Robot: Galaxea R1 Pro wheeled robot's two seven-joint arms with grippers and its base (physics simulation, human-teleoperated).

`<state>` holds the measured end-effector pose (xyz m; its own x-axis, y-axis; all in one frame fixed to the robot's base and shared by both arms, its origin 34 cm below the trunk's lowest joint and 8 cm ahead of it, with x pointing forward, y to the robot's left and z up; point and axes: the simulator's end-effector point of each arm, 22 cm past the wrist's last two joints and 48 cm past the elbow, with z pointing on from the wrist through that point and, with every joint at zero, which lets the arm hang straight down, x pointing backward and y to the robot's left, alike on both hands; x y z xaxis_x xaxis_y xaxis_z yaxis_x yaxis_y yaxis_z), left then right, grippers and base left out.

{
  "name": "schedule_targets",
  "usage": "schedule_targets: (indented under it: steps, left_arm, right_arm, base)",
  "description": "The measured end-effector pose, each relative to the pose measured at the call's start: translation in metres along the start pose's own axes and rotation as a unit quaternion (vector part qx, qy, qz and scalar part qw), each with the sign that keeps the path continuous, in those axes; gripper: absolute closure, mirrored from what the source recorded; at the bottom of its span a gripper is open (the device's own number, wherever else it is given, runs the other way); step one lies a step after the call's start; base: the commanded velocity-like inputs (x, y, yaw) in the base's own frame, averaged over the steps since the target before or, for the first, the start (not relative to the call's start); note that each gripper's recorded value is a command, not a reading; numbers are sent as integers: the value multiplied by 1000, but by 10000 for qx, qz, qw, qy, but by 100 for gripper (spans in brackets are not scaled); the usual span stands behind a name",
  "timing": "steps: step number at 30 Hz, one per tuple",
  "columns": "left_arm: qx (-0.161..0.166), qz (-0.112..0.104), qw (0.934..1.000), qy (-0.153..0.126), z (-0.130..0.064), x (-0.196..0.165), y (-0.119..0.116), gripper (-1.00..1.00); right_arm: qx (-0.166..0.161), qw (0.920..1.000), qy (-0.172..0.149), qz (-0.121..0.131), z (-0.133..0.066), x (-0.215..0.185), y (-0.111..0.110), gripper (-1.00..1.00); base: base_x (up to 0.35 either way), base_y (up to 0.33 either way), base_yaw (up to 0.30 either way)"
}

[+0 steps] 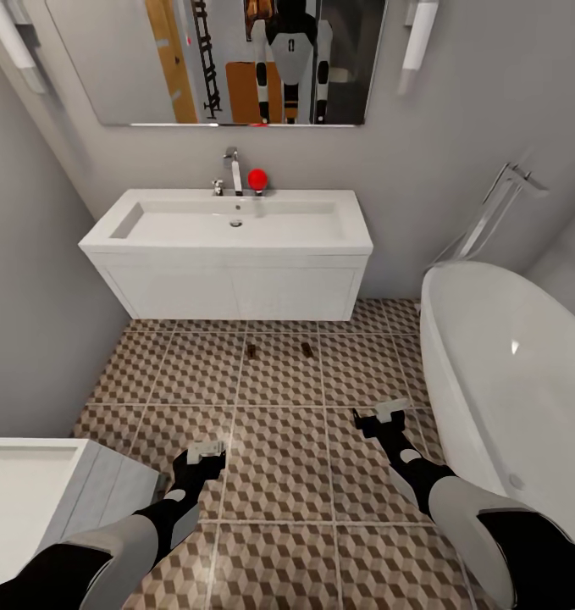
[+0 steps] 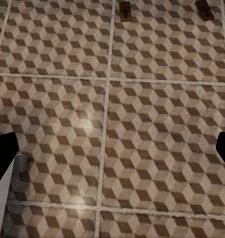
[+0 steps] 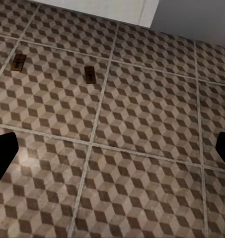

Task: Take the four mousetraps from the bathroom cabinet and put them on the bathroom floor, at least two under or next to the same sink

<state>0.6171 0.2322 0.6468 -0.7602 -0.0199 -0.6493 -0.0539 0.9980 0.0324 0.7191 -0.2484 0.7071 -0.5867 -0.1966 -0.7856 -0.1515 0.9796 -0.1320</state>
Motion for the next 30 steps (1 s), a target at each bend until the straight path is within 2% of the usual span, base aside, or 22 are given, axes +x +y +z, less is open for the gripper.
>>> schedule_targets:
  steps: [30]
  left_arm:
    - [3,-7,9999,-121,-5,-15,0,-100]
  right_arm:
    - [36,9999,-136,14,-4,-17,-3,-100]
  base:
    - [0,0,0]
